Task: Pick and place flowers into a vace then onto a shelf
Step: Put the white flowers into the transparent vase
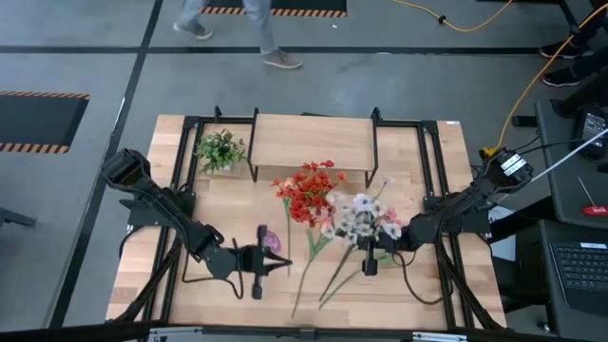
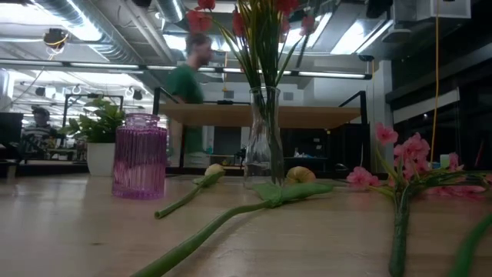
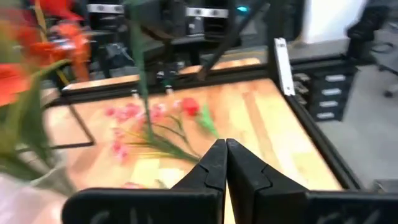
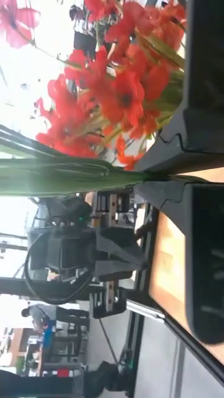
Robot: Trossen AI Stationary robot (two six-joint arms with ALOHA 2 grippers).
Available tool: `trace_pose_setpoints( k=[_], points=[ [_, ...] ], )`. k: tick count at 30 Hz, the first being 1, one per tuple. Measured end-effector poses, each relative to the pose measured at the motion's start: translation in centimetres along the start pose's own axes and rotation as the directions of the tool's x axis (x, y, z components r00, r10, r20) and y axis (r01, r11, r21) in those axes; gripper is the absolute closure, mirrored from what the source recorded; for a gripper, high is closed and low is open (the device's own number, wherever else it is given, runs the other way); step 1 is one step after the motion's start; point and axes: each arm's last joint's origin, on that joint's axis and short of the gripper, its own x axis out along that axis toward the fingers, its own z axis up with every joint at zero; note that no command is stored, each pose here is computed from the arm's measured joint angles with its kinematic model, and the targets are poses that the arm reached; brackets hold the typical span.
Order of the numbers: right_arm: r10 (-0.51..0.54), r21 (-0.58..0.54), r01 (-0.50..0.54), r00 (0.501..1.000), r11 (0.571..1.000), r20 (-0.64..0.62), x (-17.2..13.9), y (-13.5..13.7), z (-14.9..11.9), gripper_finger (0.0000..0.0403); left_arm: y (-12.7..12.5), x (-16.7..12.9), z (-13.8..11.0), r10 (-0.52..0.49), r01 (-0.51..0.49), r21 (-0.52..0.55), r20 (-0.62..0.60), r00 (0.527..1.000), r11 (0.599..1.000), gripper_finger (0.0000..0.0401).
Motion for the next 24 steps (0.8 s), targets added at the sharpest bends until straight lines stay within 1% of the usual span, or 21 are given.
trace_pose_setpoints(
  k=[4, 8, 14, 18, 24],
  points=[
    [-0.016, -0.006, 0.017, 1.000, 1.000, 0.019, 1.0, -1.5, -0.2, 0.0397, 1.0, -0.7, -0.4, 0.043, -0.042, -0.023, 0.025, 0.999, 0.999, 0.0397],
    [-0.083, -0.016, 0.083, 0.996, 0.996, 0.014, 1.8, -3.2, -0.6, 0.0396, 1.4, -0.6, -0.5, 0.078, -0.077, -0.023, 0.026, 0.997, 0.997, 0.0396],
    [-0.141, -0.069, 0.143, 0.990, 0.987, 0.027, 2.5, -4.8, -0.7, 0.0399, 1.4, -0.6, -0.5, 0.073, -0.073, -0.005, 0.022, 0.997, 0.997, 0.0396],
    [-0.171, -0.076, 0.172, 0.985, 0.982, 0.023, 2.7, -5.6, -0.9, 0.0399, 1.4, -0.6, -0.5, 0.070, -0.071, 0.032, 0.022, 0.997, 0.997, 0.0395],
    [-0.197, -0.084, 0.197, 0.980, 0.977, 0.009, 3.0, -6.4, -1.2, 0.0399, 1.4, -0.6, -0.5, 0.071, -0.072, 0.044, 0.022, 0.997, 0.996, 0.0395]
  ],
)
